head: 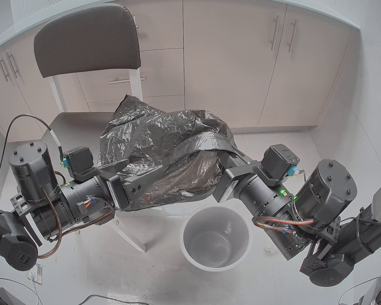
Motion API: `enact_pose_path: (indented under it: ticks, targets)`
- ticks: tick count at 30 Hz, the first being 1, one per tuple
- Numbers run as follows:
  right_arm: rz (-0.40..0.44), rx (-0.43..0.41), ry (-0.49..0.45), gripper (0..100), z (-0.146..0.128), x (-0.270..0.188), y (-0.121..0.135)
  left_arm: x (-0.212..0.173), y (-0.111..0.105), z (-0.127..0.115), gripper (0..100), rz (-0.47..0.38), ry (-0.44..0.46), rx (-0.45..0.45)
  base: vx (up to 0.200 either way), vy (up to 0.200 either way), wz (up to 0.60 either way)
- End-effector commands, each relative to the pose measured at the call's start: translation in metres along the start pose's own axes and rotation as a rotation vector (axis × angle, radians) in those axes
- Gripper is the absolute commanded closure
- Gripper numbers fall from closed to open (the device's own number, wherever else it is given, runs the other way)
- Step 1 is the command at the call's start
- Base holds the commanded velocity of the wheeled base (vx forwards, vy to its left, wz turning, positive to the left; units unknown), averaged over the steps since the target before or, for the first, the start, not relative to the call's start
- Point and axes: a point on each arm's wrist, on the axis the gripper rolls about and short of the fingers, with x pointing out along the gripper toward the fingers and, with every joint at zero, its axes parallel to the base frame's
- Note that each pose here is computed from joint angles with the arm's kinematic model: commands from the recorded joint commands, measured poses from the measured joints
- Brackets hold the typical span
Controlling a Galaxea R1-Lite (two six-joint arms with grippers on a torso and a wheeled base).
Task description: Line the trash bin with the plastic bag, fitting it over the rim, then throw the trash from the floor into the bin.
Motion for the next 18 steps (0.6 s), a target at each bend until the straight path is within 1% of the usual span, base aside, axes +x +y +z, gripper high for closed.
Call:
enact_pose_path:
  ticks: [1, 2, 3, 4, 5, 6, 9, 13, 14, 16, 18]
  targets:
    - [-0.007, 0.002, -0.011, 100, 0.003, 0.001, -0.002, -0.004, 0.014, 0.001, 0, 0.050, -0.004, 0.034, 0.000, 0.000, 0.00]
    - [-0.007, 0.003, -0.012, 100, 0.004, 0.000, -0.002, -0.003, 0.022, 0.000, 0, 0.071, 0.004, 0.058, 0.000, 0.000, 0.00]
    - [-0.007, 0.003, -0.012, 100, 0.004, 0.000, -0.002, -0.003, 0.025, 0.000, 0, 0.080, 0.008, 0.066, 0.000, 0.000, 0.00]
    - [-0.006, 0.004, -0.015, 100, 0.005, -0.001, -0.003, -0.003, 0.036, -0.001, 0, 0.096, 0.018, 0.092, 0.000, 0.000, 0.00]
    - [-0.006, 0.004, -0.015, 100, 0.006, -0.001, -0.003, -0.003, 0.037, -0.001, 0, 0.098, 0.019, 0.094, 0.000, 0.000, 0.00]
    - [-0.006, 0.007, -0.021, 100, 0.008, -0.002, -0.003, -0.005, 0.047, -0.001, 0, 0.100, 0.030, 0.111, 0.000, 0.000, 0.00]
    - [-0.005, 0.011, -0.030, 100, 0.011, -0.003, -0.003, -0.008, 0.064, -0.001, 0, 0.093, 0.050, 0.128, 0.000, 0.000, 0.00]
    - [-0.006, 0.013, -0.036, 100, 0.014, -0.003, -0.003, -0.011, 0.085, -0.005, 0, 0.109, 0.080, 0.167, 0.000, 0.000, 0.00]
    - [-0.006, 0.012, -0.035, 100, 0.014, -0.003, -0.003, -0.011, 0.096, -0.009, 0, 0.112, 0.103, 0.186, 0.000, 0.000, 0.00]
    - [-0.006, 0.013, -0.036, 100, 0.014, -0.003, -0.003, -0.011, 0.103, -0.013, 0, 0.113, 0.119, 0.196, 0.000, 0.000, 0.00]
    - [-0.006, 0.014, -0.035, 100, 0.013, -0.004, -0.004, -0.010, 0.115, -0.019, 0, 0.128, 0.139, 0.212, 0.000, 0.000, 0.00]
